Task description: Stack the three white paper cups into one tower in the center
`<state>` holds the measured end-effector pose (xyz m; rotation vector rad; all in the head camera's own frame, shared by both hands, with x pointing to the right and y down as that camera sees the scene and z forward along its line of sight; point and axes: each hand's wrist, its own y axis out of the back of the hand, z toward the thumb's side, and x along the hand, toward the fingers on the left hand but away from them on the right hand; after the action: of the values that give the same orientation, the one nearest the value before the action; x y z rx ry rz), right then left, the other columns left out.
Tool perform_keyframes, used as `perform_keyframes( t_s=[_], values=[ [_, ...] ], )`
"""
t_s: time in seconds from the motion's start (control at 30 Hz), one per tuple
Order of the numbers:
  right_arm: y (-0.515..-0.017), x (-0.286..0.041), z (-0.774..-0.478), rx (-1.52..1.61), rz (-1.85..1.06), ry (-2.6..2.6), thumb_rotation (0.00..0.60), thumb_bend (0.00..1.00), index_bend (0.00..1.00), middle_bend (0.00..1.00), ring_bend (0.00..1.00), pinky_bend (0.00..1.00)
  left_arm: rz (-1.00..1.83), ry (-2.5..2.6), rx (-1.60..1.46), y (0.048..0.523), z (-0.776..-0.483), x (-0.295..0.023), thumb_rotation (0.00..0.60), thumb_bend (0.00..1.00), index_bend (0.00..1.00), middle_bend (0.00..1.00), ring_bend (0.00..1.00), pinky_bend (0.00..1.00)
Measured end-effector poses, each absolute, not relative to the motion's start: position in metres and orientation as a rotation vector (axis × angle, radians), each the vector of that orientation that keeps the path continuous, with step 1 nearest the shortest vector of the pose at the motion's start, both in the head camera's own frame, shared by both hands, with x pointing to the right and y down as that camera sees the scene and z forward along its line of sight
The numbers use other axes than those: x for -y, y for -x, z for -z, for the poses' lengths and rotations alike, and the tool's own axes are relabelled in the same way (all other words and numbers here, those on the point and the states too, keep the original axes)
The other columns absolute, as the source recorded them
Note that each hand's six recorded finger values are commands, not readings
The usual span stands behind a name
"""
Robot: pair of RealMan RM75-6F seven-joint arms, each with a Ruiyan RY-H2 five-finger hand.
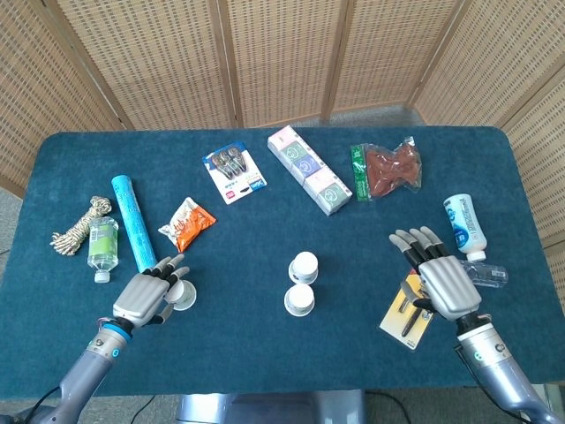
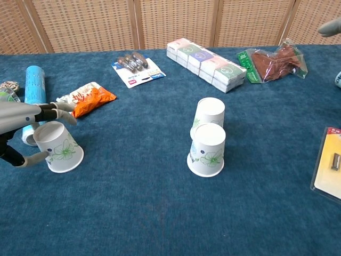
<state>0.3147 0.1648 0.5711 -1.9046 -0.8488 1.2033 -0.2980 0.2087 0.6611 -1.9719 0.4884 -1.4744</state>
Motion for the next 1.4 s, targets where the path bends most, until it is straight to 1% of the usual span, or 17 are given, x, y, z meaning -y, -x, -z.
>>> perform_keyframes(
  t_s=[0.17, 0.23, 0.3, 0.4, 0.63, 0.87, 1.07, 1.4],
  values=[
    [-0.315, -0.166, -0.572, 0.850, -1.208, 1.907, 0.600, 0.48, 0.02, 0.03, 0.00, 0.00, 1.448, 1.985, -0.506, 0.294, -0.662, -0.208, 0.600, 0.49, 0.29, 0.08, 0.08, 0.45],
    [-0.316, -0.166, -0.572, 0.852, -1.209, 1.908, 0.600, 0.48, 0.02, 0.03, 0.00, 0.00, 1.440, 1.985, -0.514, 0.293, -0.662, -0.208, 0.600, 0.49, 0.33, 0.13, 0.13, 0.49],
    [-0.317, -0.167, -0.572, 0.855, -1.212, 1.909, 0.600, 0.48, 0.02, 0.03, 0.00, 0.00, 1.436, 1.986, -0.517, 0.293, -0.663, -0.207, 0.600, 0.49, 0.35, 0.17, 0.17, 0.51],
    [-0.318, -0.167, -0.572, 0.860, -1.215, 1.908, 0.600, 0.48, 0.02, 0.03, 0.00, 0.00, 1.426, 1.989, -0.523, 0.291, -0.663, -0.206, 0.600, 0.49, 0.38, 0.19, 0.19, 0.52],
    [-0.323, -0.167, -0.573, 0.864, -1.235, 1.904, 0.600, 0.48, 0.01, 0.03, 0.00, 0.00, 1.367, 2.046, -0.578, 0.279, -0.654, -0.200, 0.600, 0.49, 0.36, 0.18, 0.19, 0.52],
    [-0.323, -0.166, -0.570, 0.868, -1.221, 1.902, 0.600, 0.48, 0.01, 0.03, 0.00, 0.00, 1.211, 2.140, -0.620, 0.246, -0.623, -0.181, 0.600, 0.49, 0.36, 0.18, 0.19, 0.52],
    [-0.322, -0.172, -0.567, 0.850, -1.216, 1.904, 0.600, 0.48, 0.01, 0.03, 0.00, 0.00, 1.080, 2.164, -0.623, 0.214, -0.604, -0.163, 0.600, 0.49, 0.36, 0.18, 0.18, 0.52],
    [-0.325, -0.179, -0.557, 0.861, -1.180, 1.897, 0.600, 0.47, 0.01, 0.03, 0.00, 0.00, 0.944, 2.225, -0.600, 0.155, -0.598, -0.148, 0.600, 0.49, 0.37, 0.17, 0.17, 0.50]
  ],
)
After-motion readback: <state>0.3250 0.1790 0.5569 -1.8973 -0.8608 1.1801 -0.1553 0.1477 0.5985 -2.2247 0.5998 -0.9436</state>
